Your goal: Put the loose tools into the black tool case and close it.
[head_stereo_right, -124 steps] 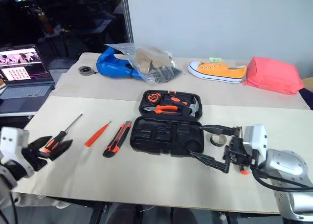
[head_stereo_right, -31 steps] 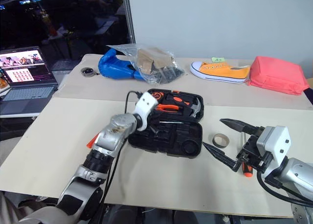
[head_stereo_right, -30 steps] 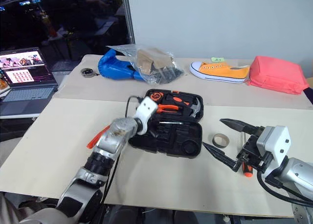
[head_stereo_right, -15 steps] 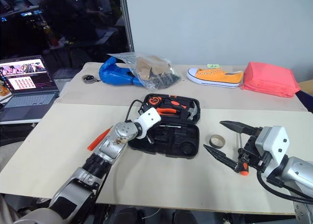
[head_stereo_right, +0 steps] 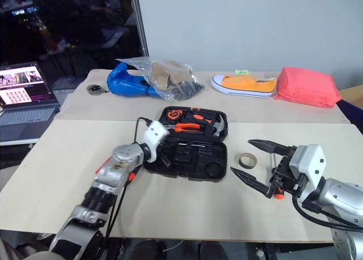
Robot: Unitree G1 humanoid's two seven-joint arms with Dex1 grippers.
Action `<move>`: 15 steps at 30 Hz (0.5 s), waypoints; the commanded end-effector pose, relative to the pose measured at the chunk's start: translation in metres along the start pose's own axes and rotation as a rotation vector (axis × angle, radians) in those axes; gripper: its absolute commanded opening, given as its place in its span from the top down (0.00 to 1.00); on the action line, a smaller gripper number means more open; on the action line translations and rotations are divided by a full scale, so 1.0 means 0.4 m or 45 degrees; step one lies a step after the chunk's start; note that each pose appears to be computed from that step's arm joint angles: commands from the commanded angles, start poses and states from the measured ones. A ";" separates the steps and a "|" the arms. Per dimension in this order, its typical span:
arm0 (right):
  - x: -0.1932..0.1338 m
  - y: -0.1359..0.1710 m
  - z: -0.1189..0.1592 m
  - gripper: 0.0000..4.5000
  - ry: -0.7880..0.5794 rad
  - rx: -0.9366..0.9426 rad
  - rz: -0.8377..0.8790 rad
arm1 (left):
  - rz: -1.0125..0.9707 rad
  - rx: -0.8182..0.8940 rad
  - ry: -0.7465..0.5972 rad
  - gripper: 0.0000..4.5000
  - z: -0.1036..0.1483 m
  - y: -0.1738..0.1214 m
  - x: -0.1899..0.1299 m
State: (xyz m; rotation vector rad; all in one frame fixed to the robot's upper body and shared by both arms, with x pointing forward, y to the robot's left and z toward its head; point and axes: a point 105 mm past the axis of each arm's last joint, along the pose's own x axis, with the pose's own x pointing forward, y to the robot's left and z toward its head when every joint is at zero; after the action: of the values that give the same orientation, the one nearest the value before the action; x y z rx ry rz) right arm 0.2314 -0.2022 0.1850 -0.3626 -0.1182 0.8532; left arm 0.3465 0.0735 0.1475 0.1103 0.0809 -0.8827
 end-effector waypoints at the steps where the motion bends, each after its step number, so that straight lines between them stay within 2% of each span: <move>1: -0.041 -0.060 -0.033 0.00 0.188 0.015 -0.201 | -0.226 0.010 -0.106 0.65 0.103 -0.083 -0.091; 2: -0.050 -0.069 -0.044 0.00 0.238 0.018 -0.242 | -0.267 0.023 -0.093 0.59 0.108 -0.100 -0.108; 4: -0.090 -0.095 -0.085 0.00 0.502 -0.032 -0.405 | -0.435 0.020 -0.066 0.44 0.129 -0.148 -0.168; 5: -0.109 -0.105 -0.096 0.00 0.607 -0.070 -0.460 | -0.498 0.020 -0.050 0.34 0.135 -0.169 -0.189; 6: -0.121 -0.111 -0.100 0.00 0.672 -0.096 -0.494 | -0.537 0.019 -0.037 0.29 0.139 -0.183 -0.201; 7: -0.128 -0.107 -0.110 0.00 0.739 0.002 -0.459 | -0.600 0.034 -0.013 0.20 0.144 -0.201 -0.222; 9: -0.136 -0.101 -0.119 0.00 0.816 0.186 -0.422 | -0.680 0.060 0.019 0.06 0.155 -0.224 -0.251; 10: -0.140 -0.106 -0.124 0.00 0.865 0.257 -0.439 | -0.705 0.087 0.034 0.02 0.159 -0.228 -0.261; 15: -0.209 -0.122 -0.169 0.00 1.170 0.462 -0.543 | -0.724 0.168 0.048 0.02 0.176 -0.237 -0.254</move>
State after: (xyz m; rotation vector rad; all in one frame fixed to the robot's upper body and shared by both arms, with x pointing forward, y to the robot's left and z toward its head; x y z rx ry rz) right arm 0.2324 -0.3000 0.1438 -0.3738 0.7042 0.2869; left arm 0.2135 0.0866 0.2158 0.1960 0.1309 -1.4353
